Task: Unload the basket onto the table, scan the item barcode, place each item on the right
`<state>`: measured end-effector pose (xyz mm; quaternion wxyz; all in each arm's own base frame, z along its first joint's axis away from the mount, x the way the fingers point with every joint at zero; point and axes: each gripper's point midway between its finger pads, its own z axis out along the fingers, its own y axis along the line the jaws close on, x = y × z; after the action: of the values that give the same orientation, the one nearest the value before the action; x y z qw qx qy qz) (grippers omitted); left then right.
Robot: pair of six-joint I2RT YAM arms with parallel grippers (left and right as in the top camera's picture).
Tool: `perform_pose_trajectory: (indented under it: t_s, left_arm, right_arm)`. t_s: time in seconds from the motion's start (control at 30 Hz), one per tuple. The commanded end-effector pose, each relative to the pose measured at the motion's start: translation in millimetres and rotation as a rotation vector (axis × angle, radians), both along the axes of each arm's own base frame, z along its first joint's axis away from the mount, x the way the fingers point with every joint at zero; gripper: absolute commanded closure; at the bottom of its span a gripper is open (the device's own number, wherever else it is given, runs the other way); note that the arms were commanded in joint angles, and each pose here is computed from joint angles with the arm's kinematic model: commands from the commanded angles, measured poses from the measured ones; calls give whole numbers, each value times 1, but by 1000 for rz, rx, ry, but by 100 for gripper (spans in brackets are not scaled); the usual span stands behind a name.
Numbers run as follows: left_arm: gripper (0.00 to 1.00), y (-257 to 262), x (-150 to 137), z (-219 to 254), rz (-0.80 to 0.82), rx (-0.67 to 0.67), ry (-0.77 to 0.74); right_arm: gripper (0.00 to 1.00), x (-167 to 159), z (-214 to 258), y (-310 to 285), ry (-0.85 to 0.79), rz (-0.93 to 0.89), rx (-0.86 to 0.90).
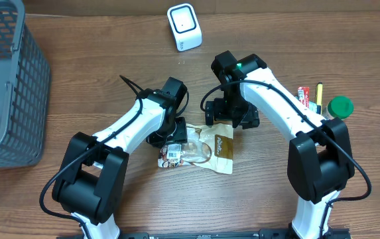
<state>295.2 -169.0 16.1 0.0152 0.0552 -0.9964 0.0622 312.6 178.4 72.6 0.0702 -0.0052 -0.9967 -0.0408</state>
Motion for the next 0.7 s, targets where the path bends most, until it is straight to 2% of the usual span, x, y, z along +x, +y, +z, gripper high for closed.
perform_pose_trajectory:
  t_s: [0.0, 0.27, 0.67]
  left_arm:
    - [44, 11, 6, -3, 50, 45, -21]
    - [38, 18, 13, -1, 57, 34, -29]
    - [38, 20, 24, 2, -84, 24, -76]
  right_arm:
    - [0, -4, 8, 10, 12, 0, 64]
    - [0, -18, -16, 27, 34, 25, 115]
    - [0, -10, -50, 61, -105, 108, 184]
